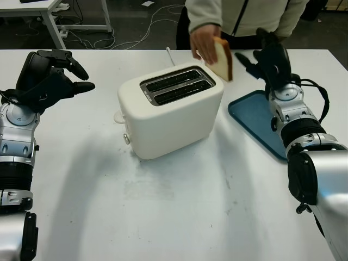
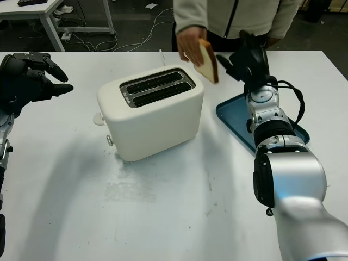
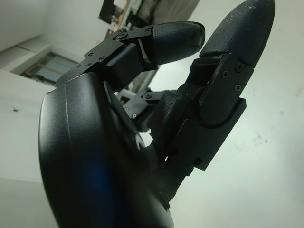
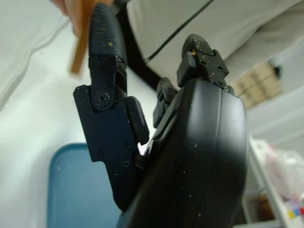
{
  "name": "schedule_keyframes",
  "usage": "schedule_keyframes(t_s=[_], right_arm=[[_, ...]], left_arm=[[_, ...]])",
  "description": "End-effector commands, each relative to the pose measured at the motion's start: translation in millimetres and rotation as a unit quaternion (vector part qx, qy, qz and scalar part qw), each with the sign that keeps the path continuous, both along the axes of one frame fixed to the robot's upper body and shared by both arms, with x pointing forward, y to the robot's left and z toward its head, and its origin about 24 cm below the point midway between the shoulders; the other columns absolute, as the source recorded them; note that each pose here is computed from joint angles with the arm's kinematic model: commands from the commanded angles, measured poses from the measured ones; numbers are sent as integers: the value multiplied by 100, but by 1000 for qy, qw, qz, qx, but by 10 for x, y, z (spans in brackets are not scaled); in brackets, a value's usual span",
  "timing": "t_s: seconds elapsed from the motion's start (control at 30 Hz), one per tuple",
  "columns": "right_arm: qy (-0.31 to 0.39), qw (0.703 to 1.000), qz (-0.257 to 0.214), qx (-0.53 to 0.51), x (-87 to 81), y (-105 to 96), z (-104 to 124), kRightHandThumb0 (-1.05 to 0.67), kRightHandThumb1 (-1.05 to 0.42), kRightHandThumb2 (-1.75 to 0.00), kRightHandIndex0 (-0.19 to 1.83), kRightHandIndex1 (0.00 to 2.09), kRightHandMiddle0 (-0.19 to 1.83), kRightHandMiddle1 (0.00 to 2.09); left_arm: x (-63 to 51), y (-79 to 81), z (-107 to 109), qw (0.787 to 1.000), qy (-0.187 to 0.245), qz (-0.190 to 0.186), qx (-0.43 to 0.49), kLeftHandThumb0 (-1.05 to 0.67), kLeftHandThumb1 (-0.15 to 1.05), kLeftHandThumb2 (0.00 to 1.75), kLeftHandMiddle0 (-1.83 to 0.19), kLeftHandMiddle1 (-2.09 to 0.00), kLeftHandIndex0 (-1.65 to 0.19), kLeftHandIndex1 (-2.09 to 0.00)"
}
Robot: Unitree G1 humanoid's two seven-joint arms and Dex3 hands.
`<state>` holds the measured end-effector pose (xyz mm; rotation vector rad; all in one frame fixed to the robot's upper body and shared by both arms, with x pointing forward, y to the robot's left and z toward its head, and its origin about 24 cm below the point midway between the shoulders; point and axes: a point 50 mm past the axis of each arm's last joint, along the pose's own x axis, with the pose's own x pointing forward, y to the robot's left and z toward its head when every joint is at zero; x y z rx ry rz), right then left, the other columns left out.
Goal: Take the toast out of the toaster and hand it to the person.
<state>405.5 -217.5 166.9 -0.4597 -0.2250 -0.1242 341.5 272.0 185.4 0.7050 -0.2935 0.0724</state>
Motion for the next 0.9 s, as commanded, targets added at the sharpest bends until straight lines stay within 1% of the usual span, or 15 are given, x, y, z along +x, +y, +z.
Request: schedule_keyframes(t_s=[0.0,0.07,0.13,0.2,0.27,0.3,0.33,0.4,0.43,0.53,0.6,0.7,0.8,0.87], right_arm=[[-28,999,17,-1,-120,-54,-105,-69,-92,-55,28,7,25,8],[-38,998,45,32,-252,-50,-211,-72,-92,-52,28,6,25,7],[-52,993,69,74,-456,-28,-325,-68,-92,-50,23,3,23,4],[-62,989,83,105,-652,8,-410,-64,-92,-50,24,3,24,4],[-55,984,98,136,-854,52,-516,-60,-92,-53,25,4,25,4],[-50,982,100,149,-953,69,-589,-57,-92,-55,26,4,25,4],[-45,981,101,161,-1033,79,-664,-55,-92,-57,27,4,26,4],[-39,977,101,182,-1169,98,-790,-57,-92,-60,26,4,26,4],[-37,976,102,190,-1223,109,-831,-59,-92,-61,26,3,26,3],[-28,972,106,210,-1367,156,-926,-64,-92,-61,27,4,28,3],[-20,963,121,238,-1452,206,-952,-67,-92,-60,26,3,29,3],[-5,946,145,289,-1542,284,-993,-62,-92,-60,25,3,27,2],[13,934,153,323,-1625,383,-1079,-59,-92,-62,26,3,28,2],[27,923,151,353,-1673,437,-1138,-56,-92,-63,25,2,27,1]], left_arm=[[-44,15,-26,1000,-4,4,-13,-105,73,1,-110,-108,-98,-112],[-79,22,-44,1000,-6,6,-18,-105,74,2,-109,-110,-97,-114],[-128,33,-84,999,-13,9,-30,-105,75,2,-106,-114,-94,-118],[-174,36,-122,999,-21,15,-41,-105,77,3,-104,-117,-91,-121],[-227,21,-169,997,-32,21,-66,-105,79,3,-101,-121,-87,-127],[-258,6,-203,996,-35,25,-79,-105,79,3,-99,-124,-83,-131],[-287,-16,-237,995,-38,27,-93,-105,80,3,-91,-131,-75,-139],[-338,-71,-307,993,-43,27,-111,-105,80,3,-82,-140,-66,-148],[-359,-97,-335,992,-43,26,-117,-105,80,3,-77,-144,-62,-151],[-415,-170,-427,989,-39,18,-143,-105,80,3,-71,-147,-58,-153],[-443,-222,-499,985,-26,12,-171,-105,78,2,-70,-148,-58,-153],[-451,-284,-605,981,-8,9,-194,-105,75,0,-68,-149,-58,-152],[-436,-346,-758,979,21,12,-203,-105,70,0,-63,-154,-54,-155],[-441,-399,-858,975,37,7,-221,-105,67,0,-58,-157,-51,-158]])
